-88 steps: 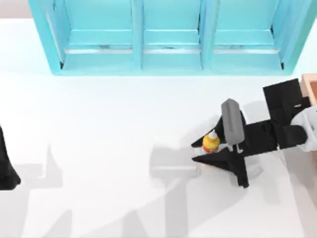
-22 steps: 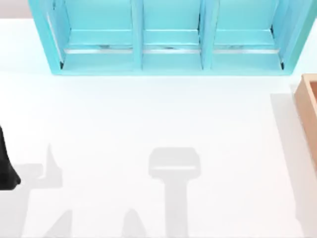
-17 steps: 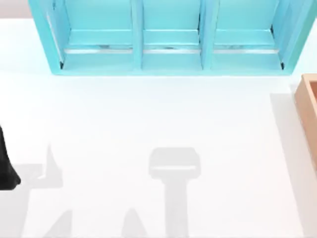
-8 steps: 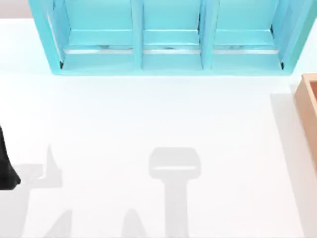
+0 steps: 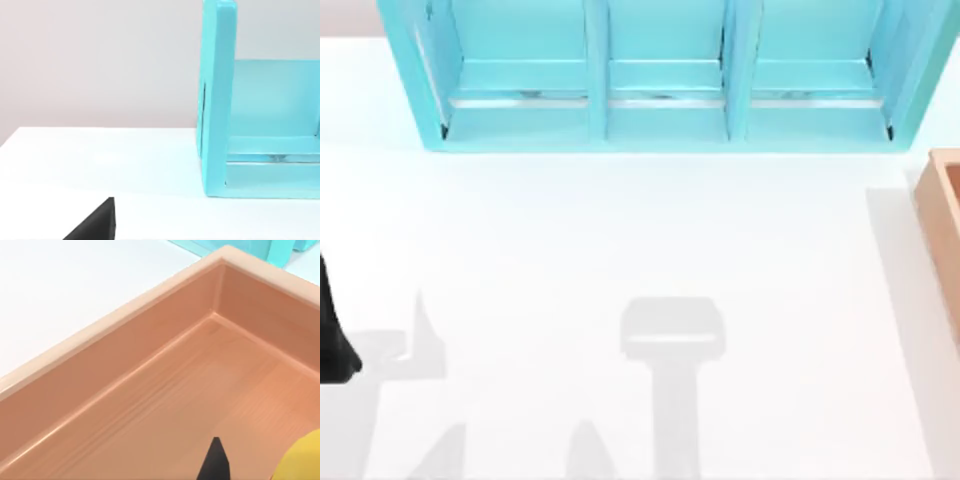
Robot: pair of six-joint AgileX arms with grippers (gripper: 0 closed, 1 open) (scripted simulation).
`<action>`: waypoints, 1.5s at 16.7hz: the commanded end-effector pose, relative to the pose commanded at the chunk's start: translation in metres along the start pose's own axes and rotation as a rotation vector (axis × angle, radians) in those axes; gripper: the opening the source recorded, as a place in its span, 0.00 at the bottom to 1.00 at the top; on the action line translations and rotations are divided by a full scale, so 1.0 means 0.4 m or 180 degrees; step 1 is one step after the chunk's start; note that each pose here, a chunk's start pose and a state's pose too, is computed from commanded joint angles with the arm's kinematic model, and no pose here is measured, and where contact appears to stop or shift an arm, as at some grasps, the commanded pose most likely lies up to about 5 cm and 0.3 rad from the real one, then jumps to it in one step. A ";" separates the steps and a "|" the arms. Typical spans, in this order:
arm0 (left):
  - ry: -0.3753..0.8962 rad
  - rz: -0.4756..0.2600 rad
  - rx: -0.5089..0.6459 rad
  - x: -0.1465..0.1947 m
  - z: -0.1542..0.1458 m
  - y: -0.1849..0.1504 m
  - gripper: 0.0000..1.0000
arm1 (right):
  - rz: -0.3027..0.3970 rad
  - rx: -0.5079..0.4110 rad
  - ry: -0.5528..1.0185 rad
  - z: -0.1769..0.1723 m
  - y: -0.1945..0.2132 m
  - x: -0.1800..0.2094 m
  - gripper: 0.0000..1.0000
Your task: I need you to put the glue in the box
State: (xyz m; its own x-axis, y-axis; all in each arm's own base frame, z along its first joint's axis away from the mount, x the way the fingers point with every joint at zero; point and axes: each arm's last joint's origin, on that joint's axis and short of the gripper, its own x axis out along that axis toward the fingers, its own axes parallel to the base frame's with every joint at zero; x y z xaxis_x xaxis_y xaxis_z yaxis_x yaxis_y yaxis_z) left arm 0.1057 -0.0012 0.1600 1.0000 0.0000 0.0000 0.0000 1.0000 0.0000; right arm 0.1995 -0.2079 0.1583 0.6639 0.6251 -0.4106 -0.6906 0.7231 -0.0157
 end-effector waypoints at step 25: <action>0.0000 0.0000 0.0000 0.000 0.000 0.000 1.00 | 0.0002 0.0003 0.0012 -0.035 -0.002 0.130 0.00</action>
State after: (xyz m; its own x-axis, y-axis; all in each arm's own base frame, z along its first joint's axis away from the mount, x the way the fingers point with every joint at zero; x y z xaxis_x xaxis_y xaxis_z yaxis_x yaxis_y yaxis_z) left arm 0.1057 -0.0012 0.1600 1.0000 0.0000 0.0000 0.0000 1.0000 0.0000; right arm 0.2306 -0.1799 0.1241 0.6623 0.6246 -0.4139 -0.6908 0.7229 -0.0146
